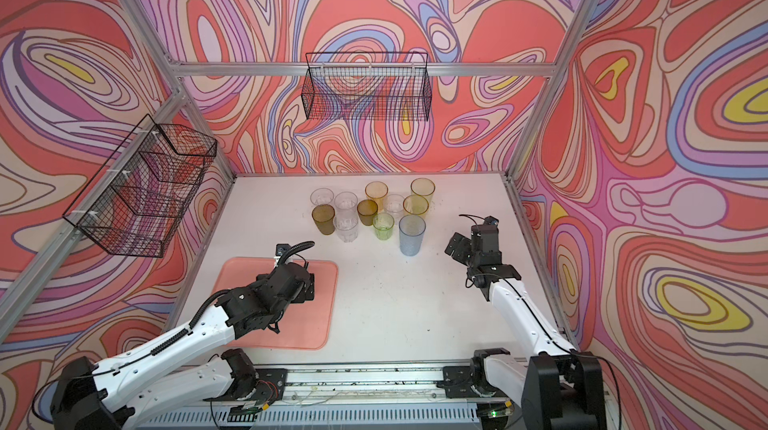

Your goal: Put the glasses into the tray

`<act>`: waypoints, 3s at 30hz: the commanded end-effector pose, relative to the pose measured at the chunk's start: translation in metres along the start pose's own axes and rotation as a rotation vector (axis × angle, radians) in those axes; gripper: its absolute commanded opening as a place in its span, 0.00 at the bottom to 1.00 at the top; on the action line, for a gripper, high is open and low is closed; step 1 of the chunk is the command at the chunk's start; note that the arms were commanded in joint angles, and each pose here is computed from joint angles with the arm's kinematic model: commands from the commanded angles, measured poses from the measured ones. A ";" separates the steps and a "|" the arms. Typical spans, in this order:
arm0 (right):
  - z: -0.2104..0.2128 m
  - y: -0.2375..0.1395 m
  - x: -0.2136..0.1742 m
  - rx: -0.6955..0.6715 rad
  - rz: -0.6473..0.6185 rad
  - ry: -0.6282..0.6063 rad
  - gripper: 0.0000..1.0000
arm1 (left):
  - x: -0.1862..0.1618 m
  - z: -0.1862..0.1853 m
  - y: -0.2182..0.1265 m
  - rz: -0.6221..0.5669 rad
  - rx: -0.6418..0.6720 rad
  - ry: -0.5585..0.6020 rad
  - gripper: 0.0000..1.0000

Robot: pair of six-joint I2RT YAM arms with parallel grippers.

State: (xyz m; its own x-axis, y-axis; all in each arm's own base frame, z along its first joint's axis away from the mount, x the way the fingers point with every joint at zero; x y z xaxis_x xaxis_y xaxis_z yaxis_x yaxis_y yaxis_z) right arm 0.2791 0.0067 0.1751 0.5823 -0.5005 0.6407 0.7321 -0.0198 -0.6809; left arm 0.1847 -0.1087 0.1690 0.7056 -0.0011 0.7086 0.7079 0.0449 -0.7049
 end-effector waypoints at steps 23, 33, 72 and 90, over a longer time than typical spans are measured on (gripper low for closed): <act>0.014 -0.055 -0.032 0.195 0.257 0.012 0.96 | -0.053 -0.055 0.039 0.237 -0.306 -0.048 0.58; 0.007 -0.068 -0.046 0.214 0.269 0.038 0.95 | -0.067 -0.080 0.050 0.290 -0.328 -0.018 0.42; 0.018 -0.071 -0.052 0.294 0.386 0.120 0.85 | -0.013 -0.149 0.018 0.140 -0.426 0.060 0.66; 0.105 -0.049 -0.112 0.401 0.480 0.025 0.76 | -0.014 -0.027 -0.040 -0.022 -0.315 -0.104 0.89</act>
State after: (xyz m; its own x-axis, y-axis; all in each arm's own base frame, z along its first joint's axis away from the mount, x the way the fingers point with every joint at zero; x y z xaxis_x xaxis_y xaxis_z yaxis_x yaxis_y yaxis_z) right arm 0.2038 0.1338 0.1749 0.8909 -0.3869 0.2379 0.4331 0.5663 -0.7012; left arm 0.1516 -0.1575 0.1935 0.6943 0.0847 0.7147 0.6959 -0.3318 -0.6368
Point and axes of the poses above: each gripper's point midway between its finger pads, its own y axis out along the fingers, its own z axis along the line the jaws close on, x = y × z, the point moved 7 cm from there along -y, back along the fingers, and after that the axes turned 2 degrees about y, right-handed, at the moved point
